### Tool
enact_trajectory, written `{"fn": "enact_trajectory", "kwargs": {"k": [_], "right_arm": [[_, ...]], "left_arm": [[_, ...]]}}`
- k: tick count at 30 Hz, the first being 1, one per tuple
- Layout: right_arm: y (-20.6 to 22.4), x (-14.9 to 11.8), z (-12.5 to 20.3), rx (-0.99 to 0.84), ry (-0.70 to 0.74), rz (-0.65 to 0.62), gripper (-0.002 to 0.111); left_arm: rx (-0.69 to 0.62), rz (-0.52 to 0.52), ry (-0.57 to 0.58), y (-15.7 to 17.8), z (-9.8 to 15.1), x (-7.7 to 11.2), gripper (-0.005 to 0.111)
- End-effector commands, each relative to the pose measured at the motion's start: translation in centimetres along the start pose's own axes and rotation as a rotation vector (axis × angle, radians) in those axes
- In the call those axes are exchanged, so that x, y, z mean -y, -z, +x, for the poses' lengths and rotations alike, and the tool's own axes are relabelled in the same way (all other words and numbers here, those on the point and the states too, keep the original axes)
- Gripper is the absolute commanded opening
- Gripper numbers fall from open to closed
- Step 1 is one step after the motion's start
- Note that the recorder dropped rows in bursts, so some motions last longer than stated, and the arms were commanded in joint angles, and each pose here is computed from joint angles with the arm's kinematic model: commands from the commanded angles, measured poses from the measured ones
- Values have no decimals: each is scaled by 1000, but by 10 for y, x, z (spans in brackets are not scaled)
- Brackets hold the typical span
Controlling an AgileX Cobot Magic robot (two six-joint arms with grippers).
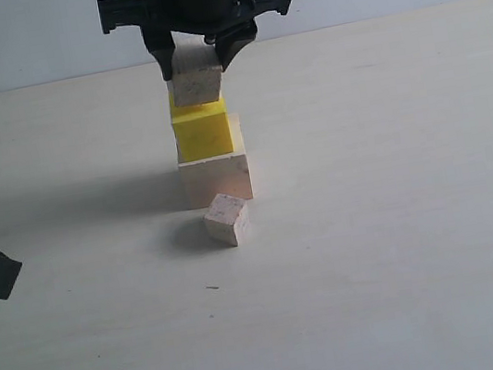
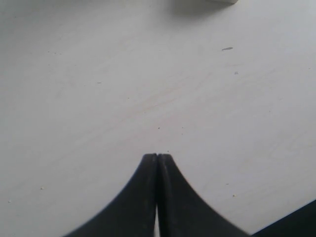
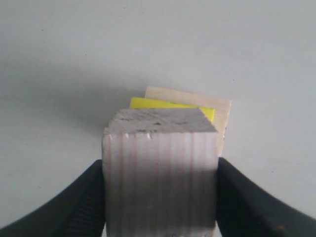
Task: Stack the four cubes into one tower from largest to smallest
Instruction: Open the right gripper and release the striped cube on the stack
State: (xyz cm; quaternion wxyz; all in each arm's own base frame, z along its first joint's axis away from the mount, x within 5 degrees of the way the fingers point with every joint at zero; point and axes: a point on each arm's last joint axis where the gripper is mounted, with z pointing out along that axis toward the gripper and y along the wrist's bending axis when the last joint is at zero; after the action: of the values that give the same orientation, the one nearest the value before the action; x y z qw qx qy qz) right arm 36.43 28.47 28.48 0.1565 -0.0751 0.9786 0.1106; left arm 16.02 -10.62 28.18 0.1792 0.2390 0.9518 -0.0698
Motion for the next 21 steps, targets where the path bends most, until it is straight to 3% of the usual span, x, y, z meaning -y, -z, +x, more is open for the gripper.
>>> {"fn": "enact_trajectory", "kwargs": {"k": [1, 21], "right_arm": [[8, -2, -2, 28, 5, -15, 65], [9, -5, 5, -43, -50, -54, 66]], "left_arm": [[4, 5, 3, 1, 1, 0, 1], [4, 5, 3, 1, 1, 0, 1]]}}
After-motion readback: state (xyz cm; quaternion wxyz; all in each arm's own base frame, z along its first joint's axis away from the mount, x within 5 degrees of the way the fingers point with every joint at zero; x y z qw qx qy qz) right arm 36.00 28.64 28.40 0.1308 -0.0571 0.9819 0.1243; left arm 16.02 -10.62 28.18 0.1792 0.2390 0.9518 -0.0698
